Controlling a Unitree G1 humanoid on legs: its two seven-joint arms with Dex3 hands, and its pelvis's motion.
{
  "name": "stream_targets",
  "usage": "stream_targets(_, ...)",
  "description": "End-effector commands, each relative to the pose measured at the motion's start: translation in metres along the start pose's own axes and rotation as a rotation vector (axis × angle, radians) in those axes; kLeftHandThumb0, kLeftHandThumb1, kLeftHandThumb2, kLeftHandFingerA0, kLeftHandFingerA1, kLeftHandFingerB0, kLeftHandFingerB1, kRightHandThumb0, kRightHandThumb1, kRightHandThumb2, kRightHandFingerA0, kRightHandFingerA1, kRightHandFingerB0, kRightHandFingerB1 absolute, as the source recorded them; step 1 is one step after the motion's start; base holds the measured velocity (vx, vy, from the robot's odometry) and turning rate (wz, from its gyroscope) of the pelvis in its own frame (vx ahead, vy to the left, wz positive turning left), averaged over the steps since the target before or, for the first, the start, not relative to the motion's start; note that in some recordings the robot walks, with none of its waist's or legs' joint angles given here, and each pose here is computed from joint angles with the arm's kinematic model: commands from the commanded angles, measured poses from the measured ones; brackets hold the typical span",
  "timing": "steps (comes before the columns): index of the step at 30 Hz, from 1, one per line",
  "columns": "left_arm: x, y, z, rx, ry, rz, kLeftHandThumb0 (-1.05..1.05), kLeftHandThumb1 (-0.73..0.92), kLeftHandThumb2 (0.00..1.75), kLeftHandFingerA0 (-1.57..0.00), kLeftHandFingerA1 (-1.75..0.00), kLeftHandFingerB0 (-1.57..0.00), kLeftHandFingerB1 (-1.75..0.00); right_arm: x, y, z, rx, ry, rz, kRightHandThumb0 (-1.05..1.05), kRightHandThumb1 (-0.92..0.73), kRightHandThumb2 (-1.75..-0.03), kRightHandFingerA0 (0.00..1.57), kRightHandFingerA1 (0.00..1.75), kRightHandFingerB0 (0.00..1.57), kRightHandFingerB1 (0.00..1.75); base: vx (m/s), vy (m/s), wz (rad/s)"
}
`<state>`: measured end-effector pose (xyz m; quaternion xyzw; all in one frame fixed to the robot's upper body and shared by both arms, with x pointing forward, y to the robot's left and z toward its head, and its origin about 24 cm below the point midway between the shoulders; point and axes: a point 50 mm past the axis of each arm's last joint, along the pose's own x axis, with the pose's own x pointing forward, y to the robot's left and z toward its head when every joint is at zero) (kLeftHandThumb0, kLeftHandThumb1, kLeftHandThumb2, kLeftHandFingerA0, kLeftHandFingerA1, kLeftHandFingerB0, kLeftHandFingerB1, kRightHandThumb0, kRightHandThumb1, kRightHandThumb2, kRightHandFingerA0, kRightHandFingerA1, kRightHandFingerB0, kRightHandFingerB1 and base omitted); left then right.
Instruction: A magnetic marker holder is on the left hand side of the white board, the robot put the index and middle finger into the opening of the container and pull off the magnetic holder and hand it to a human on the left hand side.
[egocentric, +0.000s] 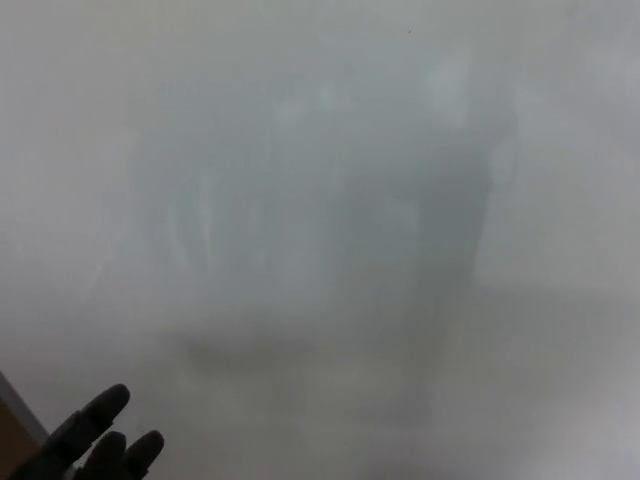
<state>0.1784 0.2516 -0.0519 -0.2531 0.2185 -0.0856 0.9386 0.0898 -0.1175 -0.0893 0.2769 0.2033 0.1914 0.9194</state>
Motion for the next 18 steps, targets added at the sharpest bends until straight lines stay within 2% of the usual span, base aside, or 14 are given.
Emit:
stream_targets(1,0.002,-0.014,-0.023,0.571,-0.015,0.107,-0.55,0.72,0.61,-0.09,-0.30,-0.05,-0.24,-0.014,-0.024,0.016,-0.038,-0.079,-0.132,-0.62,-0.72,-0.63,0.92,0.53,0.74,0.48,0.00,0.000,0.00)
stream_targets(8,-0.006,-0.017,-0.040,0.570,-0.009,0.152,-0.56,0.79,0.63,-0.08,-0.28,-0.05,-0.24,-0.010,-0.037,0.025,-0.128,-0.095,-0.214,-0.61,-0.70,-0.62,0.90,0.53,0.67,0.49,0.00,0.000,0.00)
stream_targets(13,-0.019,-0.010,-0.050,0.503,-0.030,0.193,-0.51,0.78,0.63,-0.09,-0.28,-0.04,-0.23,0.001,-0.044,0.028,-0.173,-0.078,-0.250,-0.63,-0.65,-0.60,0.88,0.54,0.64,0.50,0.00,0.000,0.00)
stream_targets(14,-0.024,-0.007,-0.052,0.493,-0.036,0.211,-0.53,0.75,0.72,-0.09,-0.27,-0.08,-0.20,0.006,-0.045,0.028,-0.181,-0.069,-0.261,-0.65,-0.62,-0.60,0.86,0.53,0.60,0.45,0.00,0.000,0.00)
stream_targets(18,-0.032,-0.003,-0.054,0.493,-0.049,0.244,-0.51,0.76,0.69,-0.09,-0.28,-0.07,-0.20,0.015,-0.044,0.025,-0.182,-0.070,-0.266,-0.64,-0.61,-0.59,0.81,0.53,0.57,0.44,0.00,0.000,0.00)
